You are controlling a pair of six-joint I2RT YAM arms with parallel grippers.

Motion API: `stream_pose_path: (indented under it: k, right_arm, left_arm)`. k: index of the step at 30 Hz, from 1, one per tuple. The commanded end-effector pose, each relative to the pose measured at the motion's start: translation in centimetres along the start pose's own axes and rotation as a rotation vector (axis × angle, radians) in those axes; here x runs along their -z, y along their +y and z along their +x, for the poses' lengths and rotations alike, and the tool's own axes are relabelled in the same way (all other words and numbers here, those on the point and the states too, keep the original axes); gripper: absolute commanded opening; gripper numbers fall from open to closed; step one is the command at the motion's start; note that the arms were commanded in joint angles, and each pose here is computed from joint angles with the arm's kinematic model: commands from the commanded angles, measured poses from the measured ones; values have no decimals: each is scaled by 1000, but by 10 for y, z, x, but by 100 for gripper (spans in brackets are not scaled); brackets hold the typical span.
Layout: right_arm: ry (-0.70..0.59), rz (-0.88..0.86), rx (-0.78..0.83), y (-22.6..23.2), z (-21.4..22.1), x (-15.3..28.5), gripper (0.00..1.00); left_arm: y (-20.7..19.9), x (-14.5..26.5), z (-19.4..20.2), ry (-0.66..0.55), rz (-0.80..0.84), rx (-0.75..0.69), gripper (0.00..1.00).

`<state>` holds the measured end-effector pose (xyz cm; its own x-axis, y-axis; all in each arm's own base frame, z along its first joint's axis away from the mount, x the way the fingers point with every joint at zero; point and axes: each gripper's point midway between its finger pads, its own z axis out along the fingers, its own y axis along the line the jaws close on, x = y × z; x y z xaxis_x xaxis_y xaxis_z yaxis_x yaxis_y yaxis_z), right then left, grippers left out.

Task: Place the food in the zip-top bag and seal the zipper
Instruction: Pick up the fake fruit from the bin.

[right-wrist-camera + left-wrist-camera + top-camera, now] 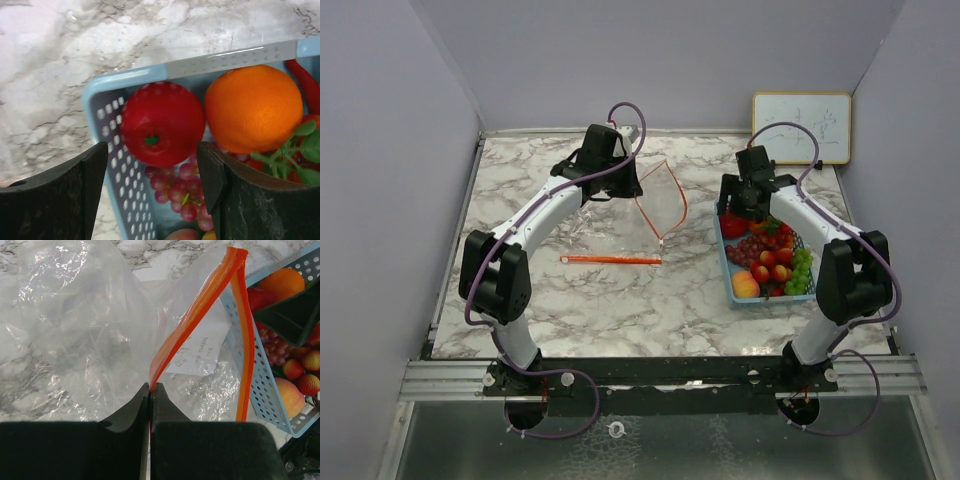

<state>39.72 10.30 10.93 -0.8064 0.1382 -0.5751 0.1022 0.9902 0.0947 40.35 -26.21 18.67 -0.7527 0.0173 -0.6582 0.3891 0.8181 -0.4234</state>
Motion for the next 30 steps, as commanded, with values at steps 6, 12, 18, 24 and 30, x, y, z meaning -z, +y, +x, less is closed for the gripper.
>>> stream_pose_path:
  k: [6, 12, 18, 24, 30]
  right_arm:
    - [53, 42, 4, -11, 24, -36, 73]
    - [87, 61, 25, -18, 44, -51, 73]
    - [68, 70, 52, -21, 42, -56, 58]
    - [41, 102, 80, -29, 37, -51, 43]
    - [-33, 44, 73, -19, 12, -18, 28]
  left_arm:
    - [-11, 3, -14, -26, 34, -17, 0]
    - [-10, 2, -13, -17, 32, -21, 0]
    - [-10, 1, -14, -10, 29, -23, 0]
    - [-11, 3, -15, -13, 33, -27, 0]
    - [-11, 5, -14, -19, 34, -28, 0]
